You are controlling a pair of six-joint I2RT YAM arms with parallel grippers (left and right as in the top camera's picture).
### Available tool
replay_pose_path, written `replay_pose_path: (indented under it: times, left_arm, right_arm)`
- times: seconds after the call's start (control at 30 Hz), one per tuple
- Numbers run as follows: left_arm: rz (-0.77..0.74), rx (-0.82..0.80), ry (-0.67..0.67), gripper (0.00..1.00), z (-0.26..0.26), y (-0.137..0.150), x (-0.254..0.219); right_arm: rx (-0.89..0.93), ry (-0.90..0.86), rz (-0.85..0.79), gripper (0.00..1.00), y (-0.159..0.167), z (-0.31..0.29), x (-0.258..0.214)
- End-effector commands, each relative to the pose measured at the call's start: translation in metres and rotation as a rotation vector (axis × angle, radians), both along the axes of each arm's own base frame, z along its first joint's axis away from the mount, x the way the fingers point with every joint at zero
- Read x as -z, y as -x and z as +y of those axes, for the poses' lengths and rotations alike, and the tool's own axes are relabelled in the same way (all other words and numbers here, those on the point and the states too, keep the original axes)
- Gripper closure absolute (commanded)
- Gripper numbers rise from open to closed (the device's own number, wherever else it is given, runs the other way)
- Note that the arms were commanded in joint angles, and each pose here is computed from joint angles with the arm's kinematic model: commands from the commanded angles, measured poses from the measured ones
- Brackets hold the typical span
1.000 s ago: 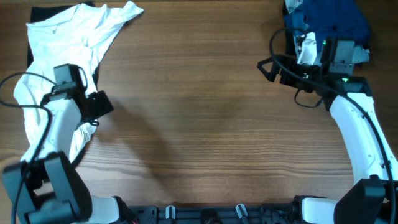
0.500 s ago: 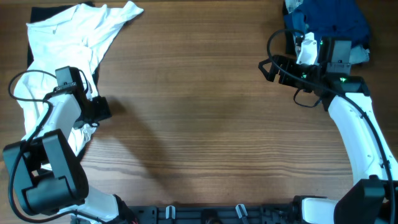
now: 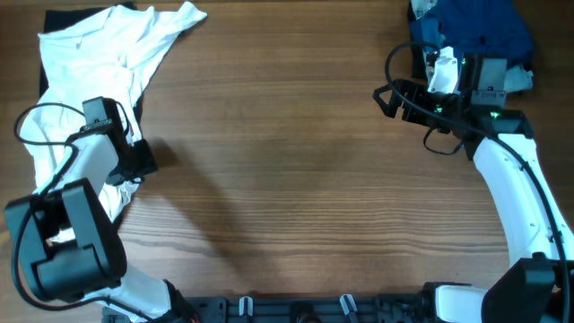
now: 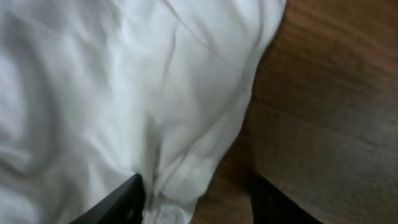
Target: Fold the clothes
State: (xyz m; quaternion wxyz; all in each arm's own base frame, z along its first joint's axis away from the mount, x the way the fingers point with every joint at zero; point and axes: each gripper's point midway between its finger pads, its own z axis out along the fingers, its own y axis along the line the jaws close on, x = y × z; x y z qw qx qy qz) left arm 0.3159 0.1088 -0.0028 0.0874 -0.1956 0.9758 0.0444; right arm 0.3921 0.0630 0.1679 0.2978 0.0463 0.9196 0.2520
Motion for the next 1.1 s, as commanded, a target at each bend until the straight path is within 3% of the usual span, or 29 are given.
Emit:
replay_pose_path:
  times: [0.0,0.1,0.17,0.2,0.33,0.43,0.57,0.67,0.77,0.9,1.07]
  left_arm:
    - [0.069,-0.022,-0.003,0.5,0.003,0.011,0.025]
    - [0.093,-0.022,0.005,0.71,0.002,0.014,0.035]
    - [0.097,-0.03,0.007,0.92,0.002,0.015,0.037]
    - [0.092,-0.05,0.009,0.96,0.002,0.014,0.037]
    - [0.065,-0.115,0.022,0.96,0.0,0.005,0.024]
    - [0.006,-0.072,0.107,0.96,-0.022,-0.016,-0.007]
    - [-0.209,0.046,0.263,0.96,-0.067,-0.066,-0.081]
    - [-0.386,0.142,0.285,0.96,-0.093,-0.092,-0.145]
    - [-0.537,0.219,0.265,0.96,-0.111,-0.103,-0.208]
    - [-0.652,0.256,0.247,0.96,-0.119,-0.101,-0.254]
    - [-0.701,0.249,0.228,0.96,-0.113,-0.096,-0.272]
  right_arm:
    - [-0.006,0.021,-0.022,0.0,-0.006,-0.001,-0.005]
    - [-0.006,0.021,-0.02,0.0,-0.006,-0.001,-0.005]
    - [-0.006,0.02,-0.019,0.0,-0.006,-0.001,-0.005]
    - [-0.006,0.02,-0.02,0.0,-0.006,-0.001,-0.005]
    - [-0.006,0.021,-0.025,0.0,-0.006,-0.001,-0.005]
    - [-0.006,0.021,-0.024,0.01,-0.006,-0.001,-0.005]
    - [-0.004,0.025,-0.024,0.0,-0.007,-0.002,-0.005]
    - [-0.004,0.024,-0.022,0.0,-0.006,-0.002,-0.005]
    - [-0.004,0.023,-0.023,0.01,-0.006,-0.002,-0.005]
    - [-0.003,0.023,-0.025,0.01,-0.007,-0.002,-0.005]
    - [-0.004,0.023,-0.025,0.0,-0.007,-0.002,-0.005]
